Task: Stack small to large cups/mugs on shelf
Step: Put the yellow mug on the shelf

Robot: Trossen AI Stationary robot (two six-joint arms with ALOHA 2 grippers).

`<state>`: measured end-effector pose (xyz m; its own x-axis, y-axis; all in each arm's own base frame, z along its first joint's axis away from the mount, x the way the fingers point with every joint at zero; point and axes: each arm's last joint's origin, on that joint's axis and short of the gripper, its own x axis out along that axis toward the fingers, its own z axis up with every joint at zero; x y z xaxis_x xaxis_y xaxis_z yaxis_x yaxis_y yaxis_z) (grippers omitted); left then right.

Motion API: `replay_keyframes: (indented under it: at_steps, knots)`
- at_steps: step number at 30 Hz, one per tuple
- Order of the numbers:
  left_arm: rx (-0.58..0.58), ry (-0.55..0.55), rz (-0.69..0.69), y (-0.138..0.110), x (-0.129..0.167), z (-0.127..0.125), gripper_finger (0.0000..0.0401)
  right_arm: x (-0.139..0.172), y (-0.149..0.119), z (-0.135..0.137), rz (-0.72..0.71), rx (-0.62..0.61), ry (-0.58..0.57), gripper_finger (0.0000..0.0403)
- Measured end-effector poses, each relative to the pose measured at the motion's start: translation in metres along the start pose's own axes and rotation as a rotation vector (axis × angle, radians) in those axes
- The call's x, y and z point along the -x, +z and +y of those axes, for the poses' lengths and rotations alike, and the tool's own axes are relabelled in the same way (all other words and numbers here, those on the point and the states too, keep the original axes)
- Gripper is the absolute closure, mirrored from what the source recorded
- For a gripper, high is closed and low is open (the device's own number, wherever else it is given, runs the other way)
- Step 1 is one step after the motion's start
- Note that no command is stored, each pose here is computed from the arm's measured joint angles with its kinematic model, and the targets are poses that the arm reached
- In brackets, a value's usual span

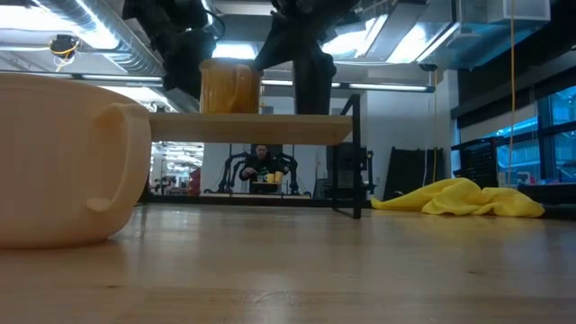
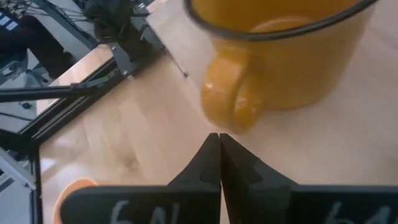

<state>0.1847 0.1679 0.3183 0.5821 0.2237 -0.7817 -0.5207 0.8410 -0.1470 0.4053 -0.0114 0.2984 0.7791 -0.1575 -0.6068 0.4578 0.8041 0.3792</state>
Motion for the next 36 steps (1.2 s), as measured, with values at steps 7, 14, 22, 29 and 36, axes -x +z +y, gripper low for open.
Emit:
replay_keyframes:
  at_steps: [7, 14, 22, 29, 36]
  knots:
    - [-0.008, -0.035, -0.058, 0.006, 0.0, -0.001, 0.0336, 0.001, 0.001, 0.002, -0.003, -0.003, 0.002, 0.0403]
    - [-0.017, -0.067, -0.061, 0.006, 0.0, -0.002, 0.0336, 0.001, 0.0, 0.003, -0.004, -0.012, 0.003, 0.0403]
    - [-0.03, -0.066, -0.062, 0.006, 0.0, -0.002, 0.0336, 0.006, -0.015, 0.024, -0.018, 0.062, -0.001, 0.0403]
    - [-0.078, -0.065, -0.061, 0.005, 0.0, -0.002, 0.0336, 0.016, -0.033, 0.056, -0.039, 0.379, 0.088, 0.0401]
    - [-0.166, -0.056, -0.062, 0.005, 0.0, -0.002, 0.0336, 0.044, -0.034, 0.082, -0.181, 0.76, -0.266, 0.0392]
